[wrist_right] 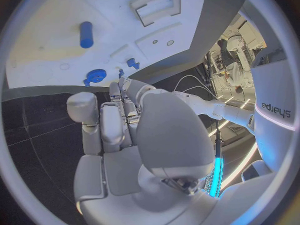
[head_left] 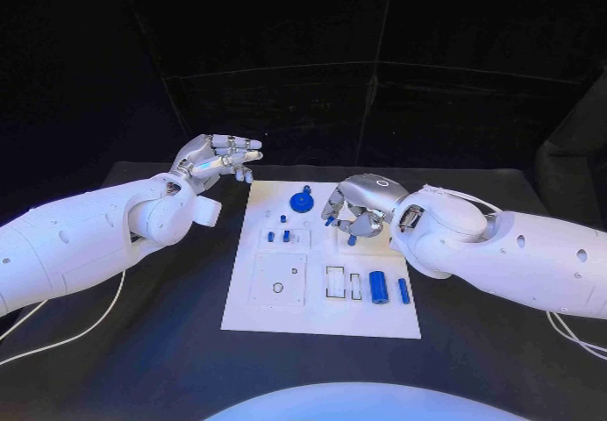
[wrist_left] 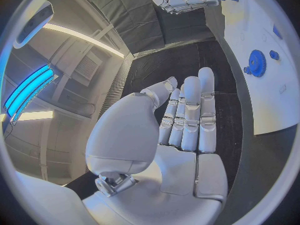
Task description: Assemble the parts on the task board
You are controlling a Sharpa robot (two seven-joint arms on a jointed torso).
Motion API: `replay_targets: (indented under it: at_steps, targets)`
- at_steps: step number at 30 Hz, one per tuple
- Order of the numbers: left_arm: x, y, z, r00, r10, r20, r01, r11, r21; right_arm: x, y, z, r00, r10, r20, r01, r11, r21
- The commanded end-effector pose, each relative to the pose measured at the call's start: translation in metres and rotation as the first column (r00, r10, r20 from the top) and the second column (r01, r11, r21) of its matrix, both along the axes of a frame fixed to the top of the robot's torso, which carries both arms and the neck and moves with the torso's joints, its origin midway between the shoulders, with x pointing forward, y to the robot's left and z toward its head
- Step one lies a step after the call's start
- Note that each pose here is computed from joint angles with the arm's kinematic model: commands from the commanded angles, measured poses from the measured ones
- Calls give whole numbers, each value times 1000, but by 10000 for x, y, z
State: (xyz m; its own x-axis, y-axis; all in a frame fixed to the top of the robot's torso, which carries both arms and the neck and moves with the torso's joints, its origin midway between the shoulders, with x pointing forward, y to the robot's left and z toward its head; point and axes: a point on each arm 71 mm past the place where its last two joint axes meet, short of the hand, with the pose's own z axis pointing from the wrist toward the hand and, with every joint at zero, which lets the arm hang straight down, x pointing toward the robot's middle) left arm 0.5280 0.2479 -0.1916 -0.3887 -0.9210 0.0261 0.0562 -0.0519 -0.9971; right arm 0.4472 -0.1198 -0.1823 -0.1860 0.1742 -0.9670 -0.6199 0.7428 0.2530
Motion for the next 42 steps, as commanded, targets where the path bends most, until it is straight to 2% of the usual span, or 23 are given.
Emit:
replay_targets:
  at_steps: [1,4,9,14,42]
  targets:
    - [-3,-34,20,1000,-15,6,15,1000,-15,-21,129,-30,999,43,-23,-44,999,-12]
    - [-4,-51,20,1000,-18,5,18,1000,-16,-59,241,-115,996,71,-46,-72,997,-21]
    - [-5,-90,22,1000,-25,5,25,1000,-19,-165,410,-360,989,112,-95,-116,993,-32]
    - [-5,-107,22,1000,-28,4,28,999,-20,-206,506,-465,985,132,-111,-137,990,-38]
    - [0,-138,18,999,-36,0,36,999,-21,-244,641,-602,974,159,-159,-175,981,-90]
